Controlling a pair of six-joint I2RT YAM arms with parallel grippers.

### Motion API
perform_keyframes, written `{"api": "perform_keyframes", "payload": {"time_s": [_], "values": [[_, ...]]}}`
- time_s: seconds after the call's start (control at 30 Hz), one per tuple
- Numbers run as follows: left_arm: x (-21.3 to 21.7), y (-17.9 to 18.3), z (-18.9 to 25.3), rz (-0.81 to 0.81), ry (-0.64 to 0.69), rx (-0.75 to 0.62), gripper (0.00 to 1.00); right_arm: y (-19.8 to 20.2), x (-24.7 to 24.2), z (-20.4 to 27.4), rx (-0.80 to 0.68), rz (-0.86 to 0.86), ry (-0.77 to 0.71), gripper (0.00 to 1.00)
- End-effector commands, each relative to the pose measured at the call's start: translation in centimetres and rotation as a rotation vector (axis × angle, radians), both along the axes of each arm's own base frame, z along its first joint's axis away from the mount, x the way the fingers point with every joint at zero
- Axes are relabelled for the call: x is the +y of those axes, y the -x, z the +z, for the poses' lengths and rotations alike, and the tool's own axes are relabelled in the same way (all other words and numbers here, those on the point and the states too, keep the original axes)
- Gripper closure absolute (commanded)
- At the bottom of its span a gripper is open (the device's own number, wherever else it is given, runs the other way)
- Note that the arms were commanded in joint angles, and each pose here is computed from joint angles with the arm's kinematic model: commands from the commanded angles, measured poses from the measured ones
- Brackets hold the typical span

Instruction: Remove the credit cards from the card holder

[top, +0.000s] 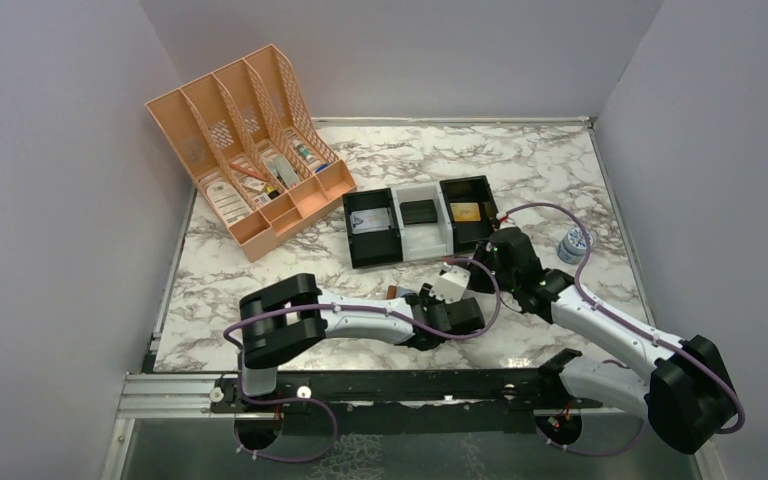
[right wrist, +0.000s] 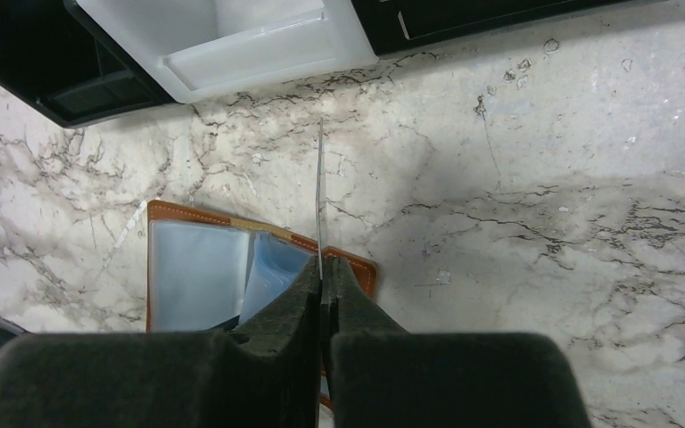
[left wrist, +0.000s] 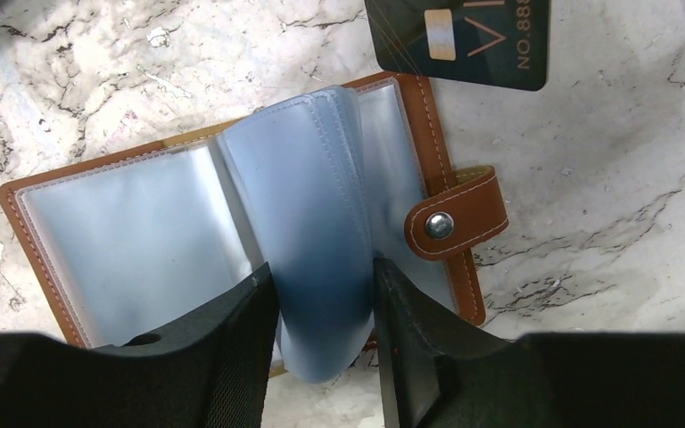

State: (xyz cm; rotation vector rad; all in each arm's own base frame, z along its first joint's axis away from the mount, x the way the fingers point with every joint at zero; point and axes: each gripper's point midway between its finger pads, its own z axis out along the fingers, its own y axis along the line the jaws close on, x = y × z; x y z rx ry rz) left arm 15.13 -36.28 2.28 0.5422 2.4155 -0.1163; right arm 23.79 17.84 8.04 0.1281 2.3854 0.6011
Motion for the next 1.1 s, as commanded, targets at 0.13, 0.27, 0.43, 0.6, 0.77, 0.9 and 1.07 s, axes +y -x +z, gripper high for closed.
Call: {"api": "perform_keyframes", "payload": {"time_s": [0.13, 0.27, 0.43, 0.6, 0.77, 0.9, 1.07], "values": [[1.6, 1.2, -0.9, -0.027, -0.031, 0.042, 0.48, -0.9, 0.0, 1.6, -0.060, -0.007, -0.009, 0.99], [1.1, 1.2, 0.3, -0.040, 0.028, 0.041, 0.37, -1.3, -0.3, 3.1, -0.106, -0.013, -0.005, 0.99], [0.3, 1.0, 2.3, -0.063, 0.103, 0.025, 0.16, -1.9, -0.5, 5.1, -0.169, -0.006, 0.009, 0.99], [-0.3, 0.8, 4.6, -0.095, 0.183, 0.004, 0.06, -2.0, -0.5, 5.8, -0.197, 0.003, 0.005, 0.99], [0.8, 0.2, 5.2, -0.077, 0.199, -0.004, 0.03, -2.1, -0.7, 6.4, -0.220, -0.003, 0.007, 0.99], [2.0, -0.6, 5.4, -0.063, 0.221, -0.003, 0.02, -2.2, -0.9, 7.1, -0.243, -0.009, 0.005, 0.99], [4.1, -2.4, 6.6, -0.033, 0.258, -0.015, 0.01, -2.5, -0.8, 7.9, -0.287, 0.000, 0.000, 0.99]]}}
